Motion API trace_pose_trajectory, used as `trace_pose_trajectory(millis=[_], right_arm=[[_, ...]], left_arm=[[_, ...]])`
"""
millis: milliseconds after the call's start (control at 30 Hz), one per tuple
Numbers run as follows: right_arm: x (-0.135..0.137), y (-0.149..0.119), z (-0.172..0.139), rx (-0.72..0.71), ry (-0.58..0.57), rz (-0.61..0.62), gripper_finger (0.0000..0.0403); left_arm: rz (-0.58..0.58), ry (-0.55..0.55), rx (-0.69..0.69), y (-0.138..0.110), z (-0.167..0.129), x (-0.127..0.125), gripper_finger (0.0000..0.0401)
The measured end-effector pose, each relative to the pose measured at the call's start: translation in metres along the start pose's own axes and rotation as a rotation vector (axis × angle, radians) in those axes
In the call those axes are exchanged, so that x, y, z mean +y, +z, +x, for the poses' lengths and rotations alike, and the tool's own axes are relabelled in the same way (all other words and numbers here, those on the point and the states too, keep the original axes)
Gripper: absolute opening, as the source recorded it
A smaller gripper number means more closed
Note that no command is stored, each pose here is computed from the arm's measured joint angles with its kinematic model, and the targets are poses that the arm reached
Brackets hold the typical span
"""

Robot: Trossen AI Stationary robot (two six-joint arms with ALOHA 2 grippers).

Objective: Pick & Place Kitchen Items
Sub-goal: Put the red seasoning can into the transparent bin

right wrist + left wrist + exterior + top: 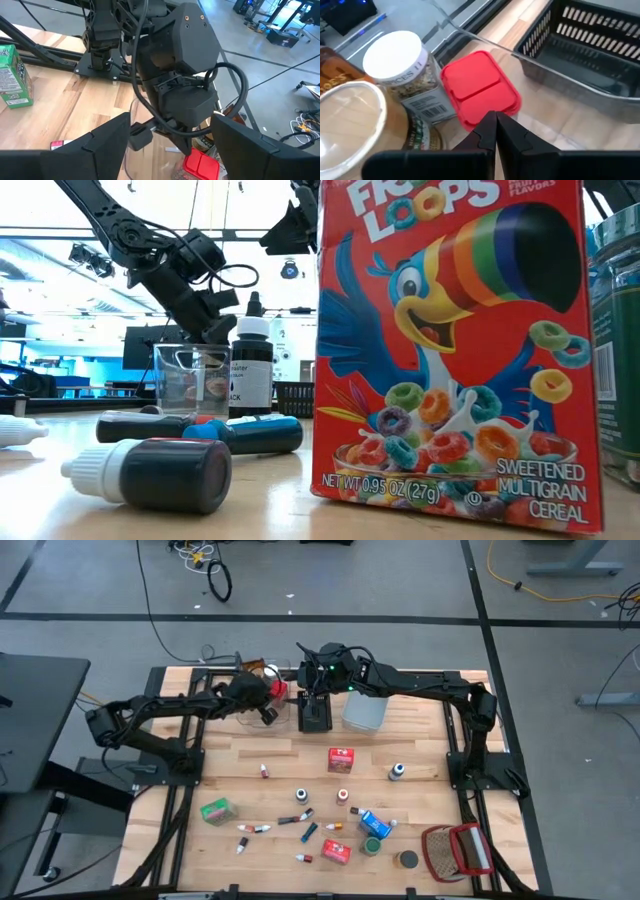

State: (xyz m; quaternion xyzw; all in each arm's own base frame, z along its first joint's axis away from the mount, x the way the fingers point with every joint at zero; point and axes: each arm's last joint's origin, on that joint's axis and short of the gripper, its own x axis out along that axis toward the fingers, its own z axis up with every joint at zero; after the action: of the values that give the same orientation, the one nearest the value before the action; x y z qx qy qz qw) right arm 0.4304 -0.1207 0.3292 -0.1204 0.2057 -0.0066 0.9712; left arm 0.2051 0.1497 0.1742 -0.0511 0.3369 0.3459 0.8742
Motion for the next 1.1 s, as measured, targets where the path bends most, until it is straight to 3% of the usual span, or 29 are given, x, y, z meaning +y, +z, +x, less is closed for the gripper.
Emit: trace_pose_trajectory(millis=[400, 600, 800, 1000, 1100], right_arm=[[0.001, -0.001, 0.000, 0.011, 0.004, 0.022, 0.0285], [0.007, -0.005, 0.001, 0.069, 0.032, 0.090, 0.0285], [0.012, -0.008, 0.004, 0.087, 0.050, 0.034, 0.0285], [0.013, -0.014, 0.011, 0.111, 0.059, 0.009, 0.0285], [0.013, -0.017, 0.014, 0.114, 0.060, 0.009, 0.0285]], left_arm=[[-0.010, -0.068, 0.018, -0.001, -0.003, -0.005, 0.0009], [-0.005, 0.082, 0.019, 0.001, -0.023, -0.008, 0.0005], [0.028, -0.161, -0.026, 0.006, -0.035, -0.015, 0.0005], [0.038, -0.056, 0.132, -0.010, -0.027, -0.013, 0.0006], [0.040, -0.063, 0.162, -0.014, -0.020, -0.015, 0.0004]])
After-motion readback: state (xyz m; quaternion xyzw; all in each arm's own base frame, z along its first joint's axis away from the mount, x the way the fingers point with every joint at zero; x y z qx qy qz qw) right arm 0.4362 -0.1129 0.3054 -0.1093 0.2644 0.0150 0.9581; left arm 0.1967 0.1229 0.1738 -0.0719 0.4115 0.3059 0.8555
